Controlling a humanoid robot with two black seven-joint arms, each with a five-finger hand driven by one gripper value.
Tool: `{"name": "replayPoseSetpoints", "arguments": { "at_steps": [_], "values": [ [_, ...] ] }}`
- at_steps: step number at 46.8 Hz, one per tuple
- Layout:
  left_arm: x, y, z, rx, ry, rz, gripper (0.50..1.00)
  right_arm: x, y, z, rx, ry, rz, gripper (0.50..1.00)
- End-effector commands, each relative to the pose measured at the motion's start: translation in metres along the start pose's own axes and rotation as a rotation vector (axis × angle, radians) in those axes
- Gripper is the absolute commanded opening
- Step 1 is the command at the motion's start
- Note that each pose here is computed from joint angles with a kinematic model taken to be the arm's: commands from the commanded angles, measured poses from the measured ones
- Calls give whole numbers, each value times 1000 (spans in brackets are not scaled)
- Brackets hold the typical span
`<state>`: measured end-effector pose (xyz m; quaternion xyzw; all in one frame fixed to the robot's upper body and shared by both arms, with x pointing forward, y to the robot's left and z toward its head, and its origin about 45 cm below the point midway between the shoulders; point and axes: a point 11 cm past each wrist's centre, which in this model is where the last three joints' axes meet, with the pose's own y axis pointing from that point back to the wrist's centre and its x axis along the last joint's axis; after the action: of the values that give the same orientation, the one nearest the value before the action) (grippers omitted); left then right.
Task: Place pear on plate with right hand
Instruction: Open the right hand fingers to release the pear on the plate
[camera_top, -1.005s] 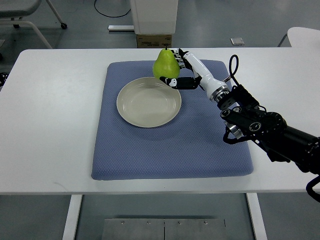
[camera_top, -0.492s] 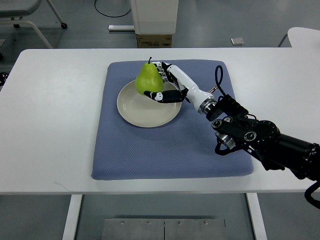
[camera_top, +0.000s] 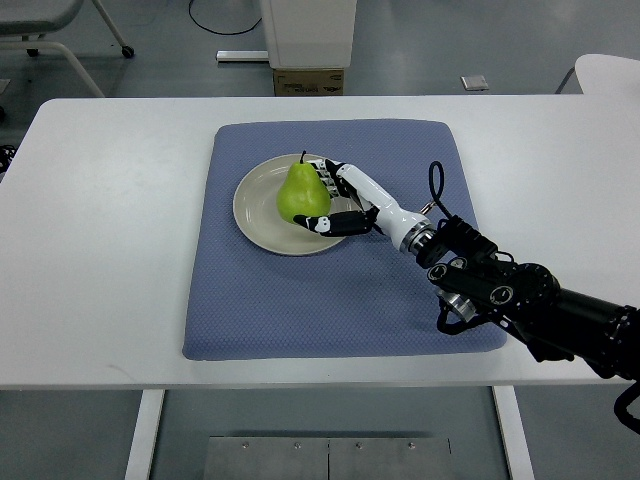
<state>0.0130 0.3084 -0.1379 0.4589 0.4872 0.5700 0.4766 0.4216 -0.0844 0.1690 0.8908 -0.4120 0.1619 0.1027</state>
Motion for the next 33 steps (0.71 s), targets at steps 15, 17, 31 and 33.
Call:
{"name": "replayPoseSetpoints", "arguments": {
  "at_steps": [15, 17, 31, 33],
  "values": [
    [0, 0, 0, 0, 1, 0, 1000, 4, 0, 0, 1, 4, 13, 995],
    [0, 0, 0, 0, 0, 0, 1000, 4, 0, 0, 1, 4, 13, 998],
    [0, 0, 0, 0, 0, 0, 1000, 8, -1, -1, 4, 7, 23, 1000],
    [0, 0, 0, 0, 0, 0, 1000, 9, -3, -3, 9, 6, 28, 1000]
  ]
}}
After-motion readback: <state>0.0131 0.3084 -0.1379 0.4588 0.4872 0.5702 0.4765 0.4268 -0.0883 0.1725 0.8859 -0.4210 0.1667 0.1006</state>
